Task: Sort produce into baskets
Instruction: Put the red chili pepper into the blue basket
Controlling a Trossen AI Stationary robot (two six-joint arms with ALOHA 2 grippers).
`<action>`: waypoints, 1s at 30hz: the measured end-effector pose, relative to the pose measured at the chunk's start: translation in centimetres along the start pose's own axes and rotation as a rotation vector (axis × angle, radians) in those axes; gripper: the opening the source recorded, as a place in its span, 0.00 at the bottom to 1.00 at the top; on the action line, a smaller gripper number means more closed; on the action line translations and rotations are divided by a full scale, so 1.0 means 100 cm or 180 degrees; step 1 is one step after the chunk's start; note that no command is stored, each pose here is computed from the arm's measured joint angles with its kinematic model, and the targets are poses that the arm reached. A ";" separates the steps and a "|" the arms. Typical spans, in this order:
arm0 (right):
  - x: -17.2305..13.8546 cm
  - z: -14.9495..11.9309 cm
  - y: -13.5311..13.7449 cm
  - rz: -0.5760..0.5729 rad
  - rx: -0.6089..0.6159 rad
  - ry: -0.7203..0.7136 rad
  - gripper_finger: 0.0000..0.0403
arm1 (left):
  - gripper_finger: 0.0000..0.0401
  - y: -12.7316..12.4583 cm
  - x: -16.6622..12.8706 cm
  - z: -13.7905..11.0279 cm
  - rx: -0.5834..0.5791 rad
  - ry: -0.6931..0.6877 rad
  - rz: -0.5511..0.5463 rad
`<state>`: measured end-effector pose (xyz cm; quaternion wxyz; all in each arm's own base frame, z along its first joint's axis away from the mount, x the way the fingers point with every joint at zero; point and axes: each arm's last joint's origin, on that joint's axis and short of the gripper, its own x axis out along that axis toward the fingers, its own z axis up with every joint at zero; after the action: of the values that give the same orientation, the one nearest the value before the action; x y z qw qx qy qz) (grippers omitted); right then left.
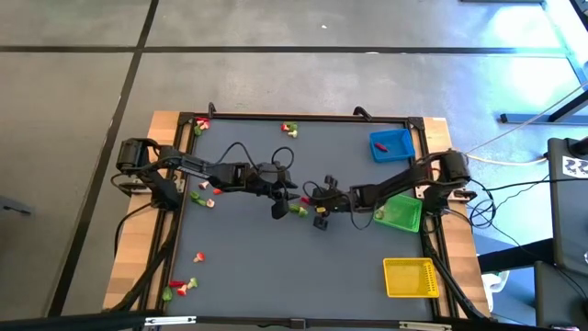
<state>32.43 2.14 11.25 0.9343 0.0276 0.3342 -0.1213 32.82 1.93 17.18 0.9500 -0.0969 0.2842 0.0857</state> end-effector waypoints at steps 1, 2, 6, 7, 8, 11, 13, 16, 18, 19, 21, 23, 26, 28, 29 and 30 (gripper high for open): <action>-0.005 0.004 -0.001 -0.0042 -0.0020 -0.0004 0.08 | 0.39 0.000 0.000 0.000 -0.0001 0.0001 0.0000; -0.010 0.006 -0.002 -0.0079 -0.0061 0.0010 0.08 | 0.39 0.000 0.000 0.000 -0.0001 0.0000 0.0000; -0.030 0.013 -0.008 -0.0212 -0.0198 0.0130 0.06 | 0.39 0.000 0.000 0.000 -0.0002 0.0001 0.0000; -0.036 0.016 -0.009 -0.0236 -0.0200 0.0120 0.07 | 0.39 0.000 0.000 0.000 -0.0002 0.0000 0.0000; -0.043 0.019 -0.011 -0.0264 -0.0211 0.0137 0.07 | 0.39 0.000 0.000 0.000 -0.0004 0.0001 0.0000; -0.062 0.023 -0.016 -0.0364 -0.0247 0.0214 0.08 | 0.39 0.000 0.000 0.000 -0.0004 0.0000 0.0000; -0.076 0.026 -0.021 -0.0463 -0.0269 0.0249 0.08 | 0.39 0.000 0.000 0.000 -0.0004 0.0001 0.0000; -0.097 0.029 -0.028 -0.0645 -0.0308 0.0297 0.08 | 0.39 0.000 0.000 0.000 -0.0005 -0.0001 0.0000; -0.111 0.030 -0.035 -0.0758 -0.0313 0.0335 0.08 | 0.39 0.000 0.000 0.000 -0.0005 -0.0002 0.0000; -0.117 0.030 -0.039 -0.0789 -0.0303 0.0363 0.08 | 0.39 0.000 0.000 0.000 -0.0005 -0.0002 0.0000; -0.129 0.030 -0.048 -0.0868 -0.0270 0.0411 0.08 | 0.39 0.000 0.000 0.000 -0.0005 -0.0004 -0.0001; -0.140 0.030 -0.059 -0.0952 -0.0217 0.0474 0.08 | 0.39 0.000 0.000 0.000 -0.0006 -0.0002 -0.0001; -0.154 0.029 -0.075 -0.1104 -0.0092 0.0526 0.08 | 0.39 0.000 0.000 0.000 -0.0006 -0.0003 -0.0001; -0.162 0.027 -0.087 -0.1220 0.0000 0.0597 0.08 | 0.39 0.000 0.000 0.000 -0.0006 -0.0002 0.0000; -0.165 0.027 -0.093 -0.1280 0.0059 0.0606 0.08 | 0.39 0.000 0.000 0.000 -0.0006 -0.0004 -0.0001; -0.168 0.026 -0.098 -0.1338 0.0115 0.0625 0.08 | 0.39 0.000 0.000 0.000 -0.0005 -0.0002 -0.0001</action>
<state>19.11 -4.24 24.16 0.8508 -0.0142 0.4197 -0.3159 32.83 1.93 17.18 0.9500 -0.0977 0.2839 0.0859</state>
